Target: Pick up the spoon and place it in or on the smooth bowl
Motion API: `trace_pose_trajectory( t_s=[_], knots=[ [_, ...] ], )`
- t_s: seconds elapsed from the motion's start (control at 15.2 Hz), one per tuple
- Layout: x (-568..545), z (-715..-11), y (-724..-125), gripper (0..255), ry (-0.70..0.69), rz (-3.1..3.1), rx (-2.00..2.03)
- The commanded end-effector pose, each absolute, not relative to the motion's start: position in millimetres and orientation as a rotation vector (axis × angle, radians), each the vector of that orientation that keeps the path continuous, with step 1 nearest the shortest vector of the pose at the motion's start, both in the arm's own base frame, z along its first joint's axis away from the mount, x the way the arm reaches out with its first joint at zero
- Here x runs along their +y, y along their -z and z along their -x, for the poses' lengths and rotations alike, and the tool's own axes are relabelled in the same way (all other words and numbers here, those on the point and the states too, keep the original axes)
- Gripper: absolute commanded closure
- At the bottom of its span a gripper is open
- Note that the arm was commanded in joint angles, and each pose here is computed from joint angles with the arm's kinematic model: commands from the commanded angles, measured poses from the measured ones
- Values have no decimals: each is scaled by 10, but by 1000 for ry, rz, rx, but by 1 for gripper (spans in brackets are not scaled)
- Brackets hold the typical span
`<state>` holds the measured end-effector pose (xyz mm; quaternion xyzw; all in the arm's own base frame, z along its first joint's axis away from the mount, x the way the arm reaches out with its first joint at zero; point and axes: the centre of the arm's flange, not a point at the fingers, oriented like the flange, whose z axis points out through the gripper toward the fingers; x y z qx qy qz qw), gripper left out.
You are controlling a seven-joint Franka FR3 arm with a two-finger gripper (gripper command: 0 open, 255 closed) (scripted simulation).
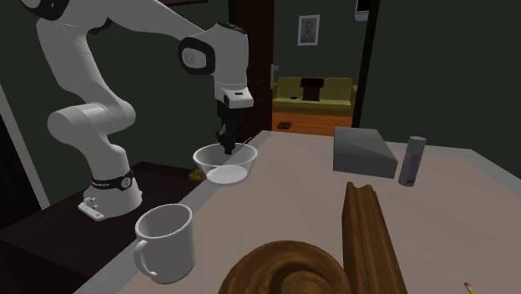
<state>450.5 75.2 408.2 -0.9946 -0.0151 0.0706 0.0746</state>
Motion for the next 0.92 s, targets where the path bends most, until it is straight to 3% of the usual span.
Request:
trace_pose_trajectory(
  t_s=[0.0,0.13,0.2,0.53,0.86],
  knots=[
    [753,-4499,-4068,255,-217,2984,-46],
    [753,-4499,-4068,255,-217,2984,-46],
    [750,-4499,-4064,0,-217,2984,-46],
    [753,-4499,-4068,0,-217,2984,-46],
    [680,-4572,-4557,0,-217,2984,-46]
  ],
)
